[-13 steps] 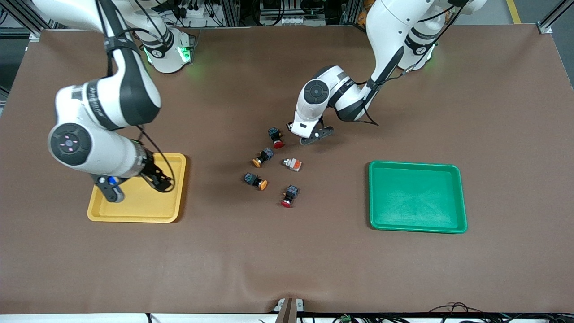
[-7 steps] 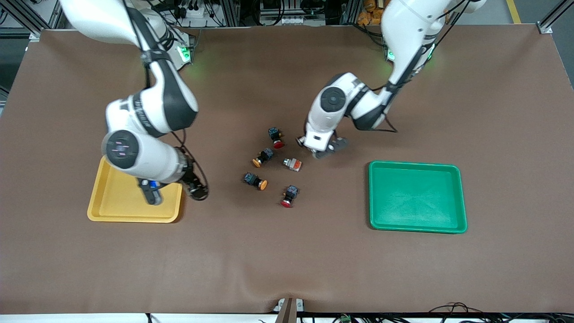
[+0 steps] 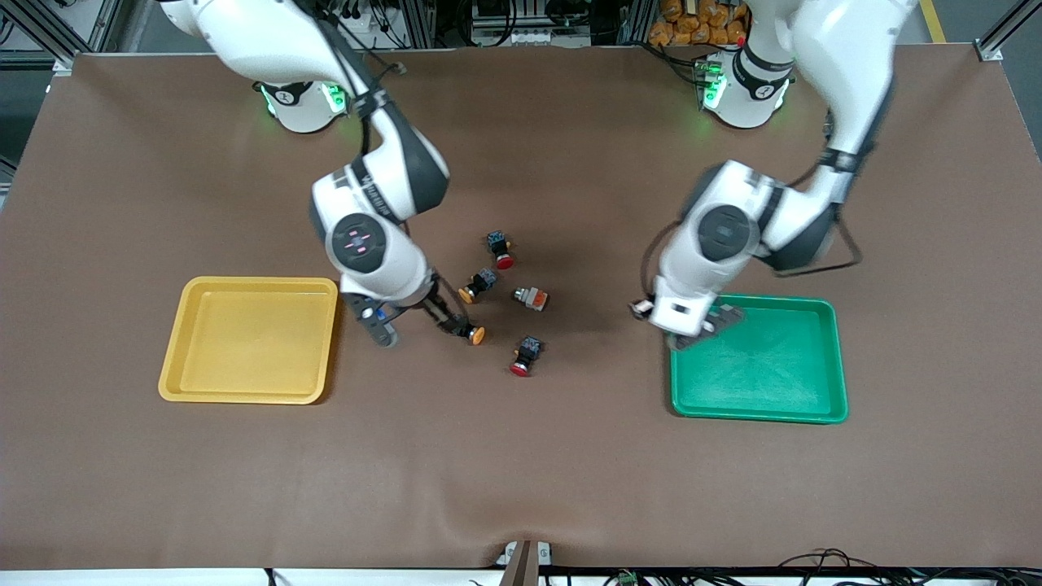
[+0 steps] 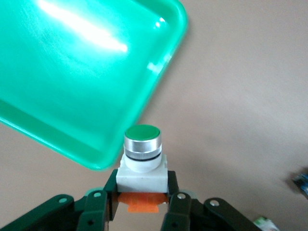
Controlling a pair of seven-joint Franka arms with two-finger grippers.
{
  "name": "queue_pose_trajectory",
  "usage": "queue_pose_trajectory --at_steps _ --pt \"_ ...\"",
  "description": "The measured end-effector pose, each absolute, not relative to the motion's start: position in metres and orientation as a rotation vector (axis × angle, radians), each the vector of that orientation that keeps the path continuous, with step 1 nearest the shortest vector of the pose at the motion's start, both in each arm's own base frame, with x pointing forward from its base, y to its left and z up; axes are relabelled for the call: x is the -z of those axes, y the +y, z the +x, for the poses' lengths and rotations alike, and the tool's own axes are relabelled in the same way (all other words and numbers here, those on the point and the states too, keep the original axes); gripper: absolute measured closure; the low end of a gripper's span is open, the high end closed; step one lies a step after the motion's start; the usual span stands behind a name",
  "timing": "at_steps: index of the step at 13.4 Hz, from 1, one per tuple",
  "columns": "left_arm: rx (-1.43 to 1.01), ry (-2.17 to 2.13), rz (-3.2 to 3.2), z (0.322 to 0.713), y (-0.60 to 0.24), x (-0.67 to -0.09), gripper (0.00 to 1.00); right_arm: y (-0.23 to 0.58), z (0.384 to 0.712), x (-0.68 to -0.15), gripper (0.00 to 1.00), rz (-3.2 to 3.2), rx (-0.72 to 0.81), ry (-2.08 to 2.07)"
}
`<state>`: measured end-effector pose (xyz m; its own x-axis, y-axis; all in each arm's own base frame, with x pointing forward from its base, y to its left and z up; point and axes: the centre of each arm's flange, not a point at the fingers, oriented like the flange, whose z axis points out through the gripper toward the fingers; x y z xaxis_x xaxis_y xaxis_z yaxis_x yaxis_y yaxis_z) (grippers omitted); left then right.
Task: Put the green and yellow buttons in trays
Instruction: 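Carry the green button to the green tray while the right gripper grasps, then release the green button in the green tray while the right gripper lifts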
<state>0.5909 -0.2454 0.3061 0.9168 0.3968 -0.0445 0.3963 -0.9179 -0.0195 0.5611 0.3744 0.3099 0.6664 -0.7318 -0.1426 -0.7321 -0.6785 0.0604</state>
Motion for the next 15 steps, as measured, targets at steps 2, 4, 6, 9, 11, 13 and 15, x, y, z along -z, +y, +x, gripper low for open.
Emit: queue_pose_trajectory --at_steps 2,4,6,9,11,13,15 --pt "-0.058 -0.562 -3.043 0.610 -0.191 -0.297 0.59 0.393 0.547 -0.284 0.00 -2.888 -0.226 1.194" --pt "-0.042 -0.508 -2.991 0.619 -0.158 -0.280 0.59 0.404 0.533 -0.246 0.00 -2.908 -0.209 1.154" --pt "-0.055 -0.479 -2.971 0.624 -0.136 -0.264 0.59 0.413 0.516 -0.215 0.00 -2.927 -0.196 1.117" --pt "-0.055 -0.421 -3.006 0.634 -0.095 -0.247 0.59 0.420 0.503 -0.197 0.01 -2.947 -0.197 1.093" --pt "-0.059 -0.391 -3.033 0.640 -0.060 -0.230 0.59 0.419 0.502 -0.196 0.15 -2.949 -0.198 1.095" --pt "-0.072 -0.377 -3.044 0.641 -0.043 -0.220 0.59 0.417 0.501 -0.191 0.24 -2.956 -0.204 1.099" --pt "-0.063 -0.320 -3.054 0.642 -0.047 -0.224 0.41 0.416 0.499 -0.186 0.28 -2.964 -0.211 1.101"
